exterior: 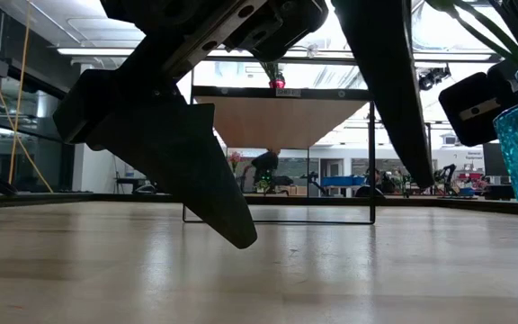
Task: Pick and place flowers into a vace then onto a shelf
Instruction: Put the blue vase with flowers on the shelf
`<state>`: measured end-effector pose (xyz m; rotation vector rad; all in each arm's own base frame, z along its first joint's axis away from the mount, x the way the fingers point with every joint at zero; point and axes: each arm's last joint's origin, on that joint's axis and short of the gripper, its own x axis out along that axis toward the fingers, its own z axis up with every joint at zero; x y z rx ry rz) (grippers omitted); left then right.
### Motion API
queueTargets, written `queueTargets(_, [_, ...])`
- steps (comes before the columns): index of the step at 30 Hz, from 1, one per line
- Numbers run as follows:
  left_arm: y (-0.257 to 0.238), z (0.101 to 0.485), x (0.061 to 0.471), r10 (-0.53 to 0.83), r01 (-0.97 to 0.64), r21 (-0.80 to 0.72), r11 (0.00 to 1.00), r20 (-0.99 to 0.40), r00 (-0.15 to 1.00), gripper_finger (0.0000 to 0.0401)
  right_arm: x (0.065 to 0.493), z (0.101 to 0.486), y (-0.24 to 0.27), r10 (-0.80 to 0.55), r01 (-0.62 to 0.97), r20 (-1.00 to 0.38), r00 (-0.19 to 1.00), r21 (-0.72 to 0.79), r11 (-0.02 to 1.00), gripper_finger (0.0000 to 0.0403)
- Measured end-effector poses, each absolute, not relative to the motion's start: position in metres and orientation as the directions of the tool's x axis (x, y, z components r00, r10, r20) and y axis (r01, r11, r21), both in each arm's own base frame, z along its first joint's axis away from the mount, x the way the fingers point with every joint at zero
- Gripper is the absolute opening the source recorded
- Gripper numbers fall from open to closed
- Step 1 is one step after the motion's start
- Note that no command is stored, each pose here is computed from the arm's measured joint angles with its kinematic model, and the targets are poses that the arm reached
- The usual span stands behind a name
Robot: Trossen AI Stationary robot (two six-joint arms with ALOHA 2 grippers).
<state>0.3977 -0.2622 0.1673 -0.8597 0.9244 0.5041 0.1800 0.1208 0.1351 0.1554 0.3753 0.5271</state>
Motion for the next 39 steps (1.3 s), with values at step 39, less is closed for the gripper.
queueTargets(39, [-0.296,0.164,0.364,0.002,-0.752,-0.393,0.529,-0.886,0.464,0.0385,0.216,0.223,0.108,0.416,-0.415,-0.281,0.865,0.066,0.907,0.0113])
